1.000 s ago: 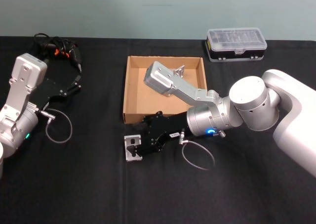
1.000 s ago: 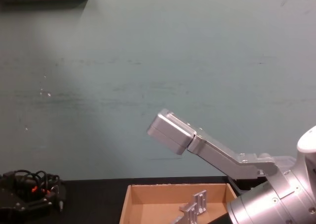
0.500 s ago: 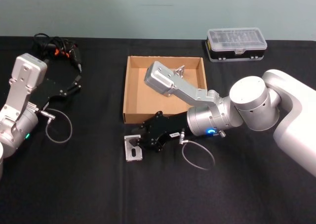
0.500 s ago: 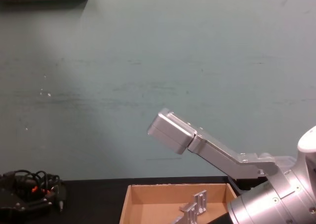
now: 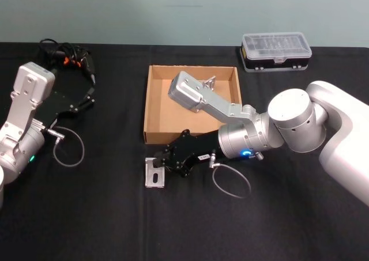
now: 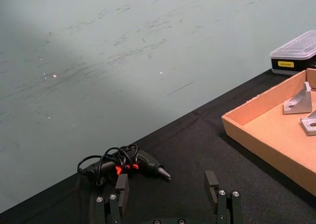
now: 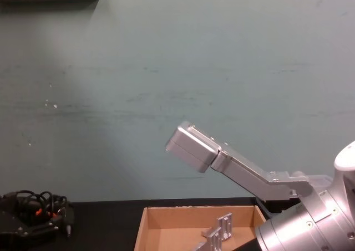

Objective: Use one hand to pick up the angle iron from the table and place it into the box.

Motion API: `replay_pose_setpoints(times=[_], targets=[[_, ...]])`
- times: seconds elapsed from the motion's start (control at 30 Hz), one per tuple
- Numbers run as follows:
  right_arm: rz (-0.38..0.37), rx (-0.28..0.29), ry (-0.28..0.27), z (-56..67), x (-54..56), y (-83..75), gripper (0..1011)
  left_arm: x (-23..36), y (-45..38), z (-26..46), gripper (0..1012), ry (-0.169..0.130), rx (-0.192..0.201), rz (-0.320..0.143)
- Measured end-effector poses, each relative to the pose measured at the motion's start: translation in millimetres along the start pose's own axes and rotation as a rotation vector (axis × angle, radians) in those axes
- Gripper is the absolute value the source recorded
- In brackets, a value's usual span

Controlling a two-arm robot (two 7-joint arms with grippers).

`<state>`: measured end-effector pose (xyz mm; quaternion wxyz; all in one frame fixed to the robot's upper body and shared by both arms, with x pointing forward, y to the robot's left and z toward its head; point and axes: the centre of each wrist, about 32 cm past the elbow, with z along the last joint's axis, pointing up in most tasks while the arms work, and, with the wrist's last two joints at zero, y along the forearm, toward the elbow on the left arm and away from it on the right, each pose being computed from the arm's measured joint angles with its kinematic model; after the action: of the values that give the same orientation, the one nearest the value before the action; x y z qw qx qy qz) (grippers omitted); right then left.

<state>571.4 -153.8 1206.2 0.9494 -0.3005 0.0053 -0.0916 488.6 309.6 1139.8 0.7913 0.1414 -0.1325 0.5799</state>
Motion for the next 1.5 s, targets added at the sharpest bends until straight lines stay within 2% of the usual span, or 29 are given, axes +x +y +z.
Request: replay_pose_setpoints(times=[0.3, 0.63, 0.73, 0.83, 1.07, 1.17, 1.3, 1.5], targets=[[-0.001, 0.011, 0.001, -0.1, -0.4, -1.2, 69, 0.0, 0.0, 0.0, 1000, 0.0, 0.0, 0.0], [-0.048, 0.136, 0.026, 10.1, -1.6, -16.0, 69, 0.0, 0.0, 0.0, 1000, 0.0, 0.0, 0.0], [-0.106, 0.181, 0.051, 16.1, 1.5, -22.4, 69, 0.0, 0.0, 0.0, 1000, 0.0, 0.0, 0.0], [-0.149, 0.203, 0.068, 19.6, 5.2, -25.9, 69, 0.0, 0.0, 0.0, 1000, 0.0, 0.0, 0.0], [-0.293, 0.264, 0.122, 29.9, 21.9, -40.5, 69, 0.0, 0.0, 0.0, 1000, 0.0, 0.0, 0.0], [-0.33, 0.267, 0.131, 31.5, 26.3, -44.3, 69, 0.0, 0.0, 0.0, 1000, 0.0, 0.0, 0.0], [-0.379, 0.236, 0.138, 31.3, 32.2, -47.4, 69, 0.0, 0.0, 0.0, 1000, 0.0, 0.0, 0.0], [-0.412, 0.199, 0.148, 27.8, 36.2, -45.6, 69, 0.0, 0.0, 0.0, 1000, 0.0, 0.0, 0.0]])
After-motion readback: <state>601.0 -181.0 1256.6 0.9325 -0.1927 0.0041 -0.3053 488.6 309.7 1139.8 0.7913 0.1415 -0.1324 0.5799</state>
